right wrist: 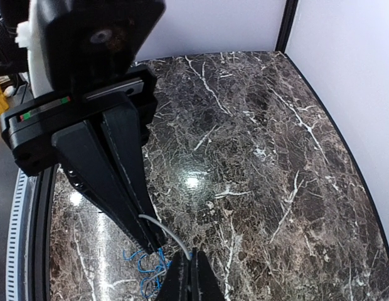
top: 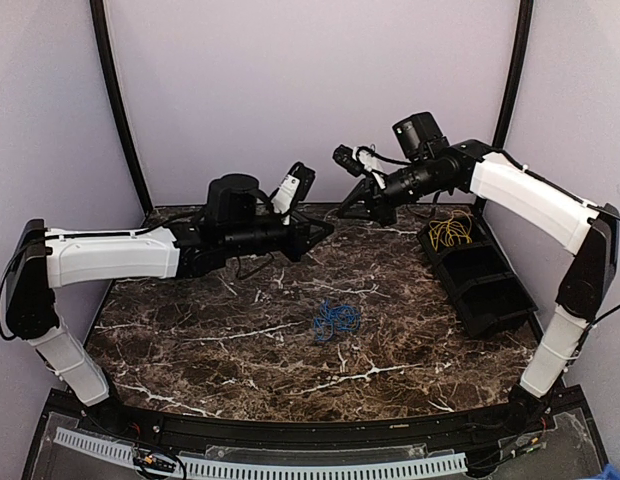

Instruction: Untangle the cables

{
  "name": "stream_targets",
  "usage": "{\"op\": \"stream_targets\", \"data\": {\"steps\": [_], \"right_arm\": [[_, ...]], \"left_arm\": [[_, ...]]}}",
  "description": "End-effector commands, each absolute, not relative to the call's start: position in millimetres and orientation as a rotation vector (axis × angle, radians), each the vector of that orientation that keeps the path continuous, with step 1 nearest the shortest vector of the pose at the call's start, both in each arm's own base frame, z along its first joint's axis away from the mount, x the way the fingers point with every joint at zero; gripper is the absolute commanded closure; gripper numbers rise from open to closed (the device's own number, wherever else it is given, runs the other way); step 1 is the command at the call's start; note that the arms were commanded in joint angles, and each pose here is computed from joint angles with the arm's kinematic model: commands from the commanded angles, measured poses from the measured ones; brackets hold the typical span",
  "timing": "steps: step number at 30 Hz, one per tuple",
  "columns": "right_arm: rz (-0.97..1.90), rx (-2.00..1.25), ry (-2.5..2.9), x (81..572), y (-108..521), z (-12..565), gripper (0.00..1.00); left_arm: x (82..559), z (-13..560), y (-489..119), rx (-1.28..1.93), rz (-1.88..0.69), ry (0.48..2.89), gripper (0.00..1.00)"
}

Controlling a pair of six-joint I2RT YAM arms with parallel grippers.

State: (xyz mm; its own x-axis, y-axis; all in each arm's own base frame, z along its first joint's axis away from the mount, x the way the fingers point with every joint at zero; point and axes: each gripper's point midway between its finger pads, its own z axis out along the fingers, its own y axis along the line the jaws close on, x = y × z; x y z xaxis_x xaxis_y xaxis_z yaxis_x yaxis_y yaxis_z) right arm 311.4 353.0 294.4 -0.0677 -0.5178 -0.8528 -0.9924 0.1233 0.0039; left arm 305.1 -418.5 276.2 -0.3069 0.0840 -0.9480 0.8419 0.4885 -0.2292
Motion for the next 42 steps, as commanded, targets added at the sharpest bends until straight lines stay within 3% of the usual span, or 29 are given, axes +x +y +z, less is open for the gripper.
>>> {"op": "stream_targets", "data": {"steps": [1, 7, 12, 29, 42], "right_arm": [[0.840, -1.473, 1.648, 307.8, 352.9, 308.1, 1.00], [0.762, -1.428, 1.657, 318.5, 323.2, 324.0, 1.00], [0.648, -1.412, 1.713, 328.9, 283.6, 322.9, 1.00], [0.182, -1.248, 1.978, 335.8, 117.1, 296.4, 1.00], [-0.116, -1.083, 2.167, 357.1, 8.9, 247.7, 1.00]], "left_arm": [[306.3, 292.4, -421.6, 0.810, -0.950, 1.680, 0.93], [310.1, 284.1, -414.4, 0.797, -0.895, 1.699, 0.54], [299.6, 288.8, -405.7, 0.783, -0.926, 1.634, 0.39], [329.7, 260.6, -397.6, 0.660, -0.780, 1.708, 0.39], [310.9, 223.7, -393.1, 0.584, -0.942, 1.791, 0.44]]}}
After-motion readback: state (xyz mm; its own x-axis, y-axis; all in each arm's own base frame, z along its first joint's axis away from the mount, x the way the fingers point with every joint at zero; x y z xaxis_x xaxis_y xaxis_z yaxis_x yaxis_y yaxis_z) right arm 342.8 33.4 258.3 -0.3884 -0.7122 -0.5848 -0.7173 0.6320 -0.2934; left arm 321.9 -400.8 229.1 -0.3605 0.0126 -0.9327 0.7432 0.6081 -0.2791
